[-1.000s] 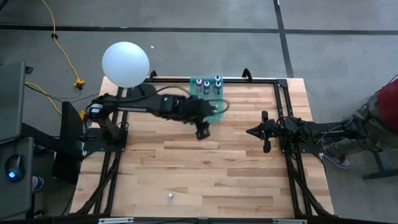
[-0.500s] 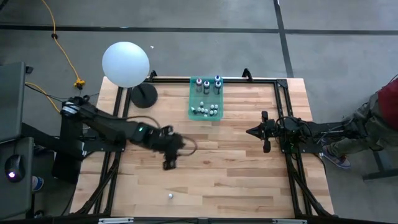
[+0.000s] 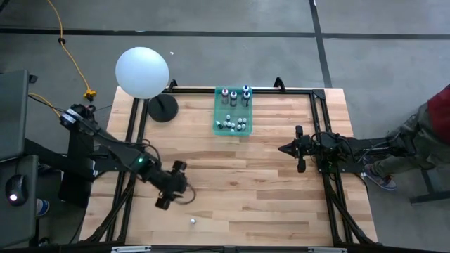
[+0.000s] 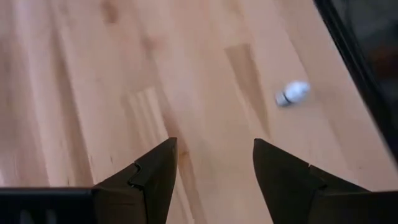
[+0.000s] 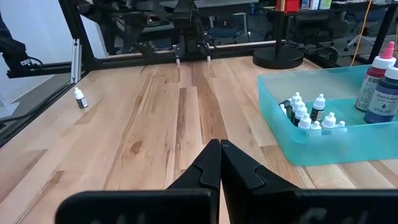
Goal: Pick & Place food coloring
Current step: Put the small black food coloring bottle into the light blue bin
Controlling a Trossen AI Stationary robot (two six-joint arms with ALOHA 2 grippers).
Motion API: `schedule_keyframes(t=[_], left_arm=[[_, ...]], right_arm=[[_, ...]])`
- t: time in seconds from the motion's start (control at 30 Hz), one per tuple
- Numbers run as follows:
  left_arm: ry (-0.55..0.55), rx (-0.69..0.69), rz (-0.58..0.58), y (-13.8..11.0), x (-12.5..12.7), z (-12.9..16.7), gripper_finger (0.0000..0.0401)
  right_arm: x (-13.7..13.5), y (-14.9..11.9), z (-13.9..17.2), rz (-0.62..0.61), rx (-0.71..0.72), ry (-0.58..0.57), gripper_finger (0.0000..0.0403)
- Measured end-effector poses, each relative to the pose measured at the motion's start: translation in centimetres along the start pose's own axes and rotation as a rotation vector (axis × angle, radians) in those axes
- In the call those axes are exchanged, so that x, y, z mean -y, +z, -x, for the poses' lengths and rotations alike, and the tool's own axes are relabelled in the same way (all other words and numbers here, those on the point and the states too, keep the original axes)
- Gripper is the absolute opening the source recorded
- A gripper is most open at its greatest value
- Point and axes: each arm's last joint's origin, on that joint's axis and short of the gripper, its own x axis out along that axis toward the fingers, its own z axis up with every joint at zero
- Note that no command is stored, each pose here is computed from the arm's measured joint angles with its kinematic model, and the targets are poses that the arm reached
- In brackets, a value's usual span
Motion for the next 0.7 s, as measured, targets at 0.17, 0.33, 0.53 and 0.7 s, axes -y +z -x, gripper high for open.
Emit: schedule_keyframes(t=[0.17,0.33,0.53,0.7], left_arm=[[-0.048,0.012,-0.238,-0.9,1.5,-0.4,0.0202],[-0.171,0.022,-0.326,-0.9,2.3,-0.7,0.0202],[-0.207,0.1,-0.364,0.2,2.9,-1.6,0.0202],[-0.206,0.068,-0.381,1.1,3.4,-3.1,0.0202]], right_arm=[[0.0,0.0,0.0,0.0,0.0,0.0,0.0],[0.0,0.0,0.0,0.0,0.0,0.0,0.0],[0.0,0.0,0.0,0.0,0.001,0.0,0.0],[0.0,0.0,0.0,0.0,0.0,0.0,0.0]])
